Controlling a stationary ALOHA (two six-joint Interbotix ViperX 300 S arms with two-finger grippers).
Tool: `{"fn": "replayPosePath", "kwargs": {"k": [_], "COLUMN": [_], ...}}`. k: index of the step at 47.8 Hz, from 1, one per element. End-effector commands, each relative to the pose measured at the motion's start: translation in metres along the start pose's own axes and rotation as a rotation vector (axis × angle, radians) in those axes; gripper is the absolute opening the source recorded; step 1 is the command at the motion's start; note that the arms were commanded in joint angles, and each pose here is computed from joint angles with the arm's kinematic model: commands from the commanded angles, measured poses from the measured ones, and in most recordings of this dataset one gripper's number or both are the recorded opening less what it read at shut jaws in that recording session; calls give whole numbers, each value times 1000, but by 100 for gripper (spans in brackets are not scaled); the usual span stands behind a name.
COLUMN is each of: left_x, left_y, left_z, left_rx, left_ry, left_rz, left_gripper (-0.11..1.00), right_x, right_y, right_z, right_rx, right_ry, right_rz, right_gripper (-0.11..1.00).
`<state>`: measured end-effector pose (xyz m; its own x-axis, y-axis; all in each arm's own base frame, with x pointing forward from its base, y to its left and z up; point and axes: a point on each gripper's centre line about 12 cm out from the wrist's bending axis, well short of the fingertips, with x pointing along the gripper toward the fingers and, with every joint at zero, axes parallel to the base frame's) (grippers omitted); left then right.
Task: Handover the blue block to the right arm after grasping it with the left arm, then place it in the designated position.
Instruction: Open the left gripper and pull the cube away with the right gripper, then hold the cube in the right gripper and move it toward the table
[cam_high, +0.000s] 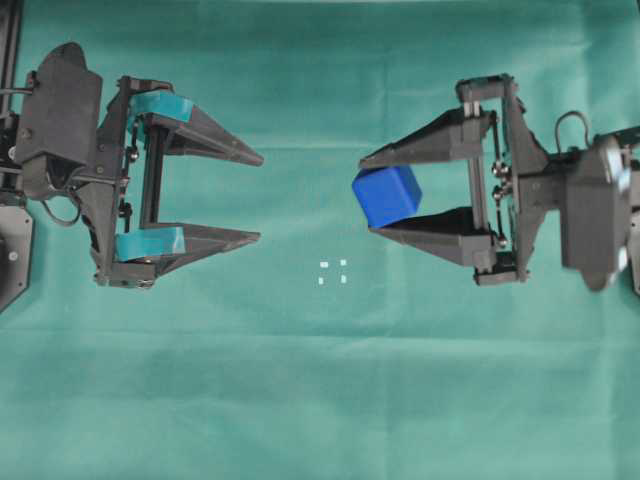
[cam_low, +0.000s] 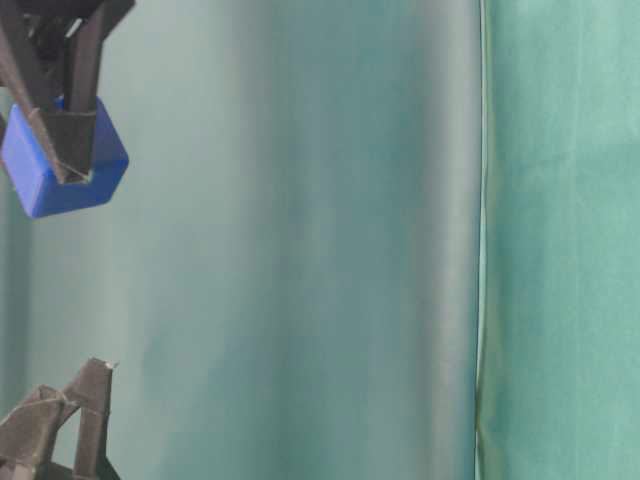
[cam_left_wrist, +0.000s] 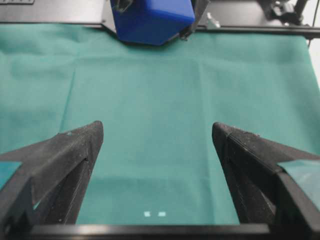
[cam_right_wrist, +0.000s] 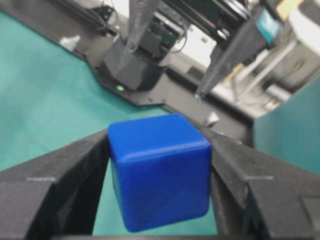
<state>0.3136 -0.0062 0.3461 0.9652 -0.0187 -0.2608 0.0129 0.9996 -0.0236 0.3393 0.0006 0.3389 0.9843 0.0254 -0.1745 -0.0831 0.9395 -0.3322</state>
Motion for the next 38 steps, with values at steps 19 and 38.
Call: {"fn": "replayPosePath", "kwargs": {"k": [19, 38], "left_x": [-2, -2], "left_y": [1, 1], "left_z": [10, 10], "left_rx": [1, -2], "left_ry": [-32, -34], "left_rz": [2, 2], "left_gripper": [100, 100], "right_x": [-5, -5], "right_y": [-4, -4], "right_z": [12, 13], "right_rx": [317, 315], "right_ry": [-27, -30], "right_rz": [-10, -10], "right_gripper": [60, 60]}}
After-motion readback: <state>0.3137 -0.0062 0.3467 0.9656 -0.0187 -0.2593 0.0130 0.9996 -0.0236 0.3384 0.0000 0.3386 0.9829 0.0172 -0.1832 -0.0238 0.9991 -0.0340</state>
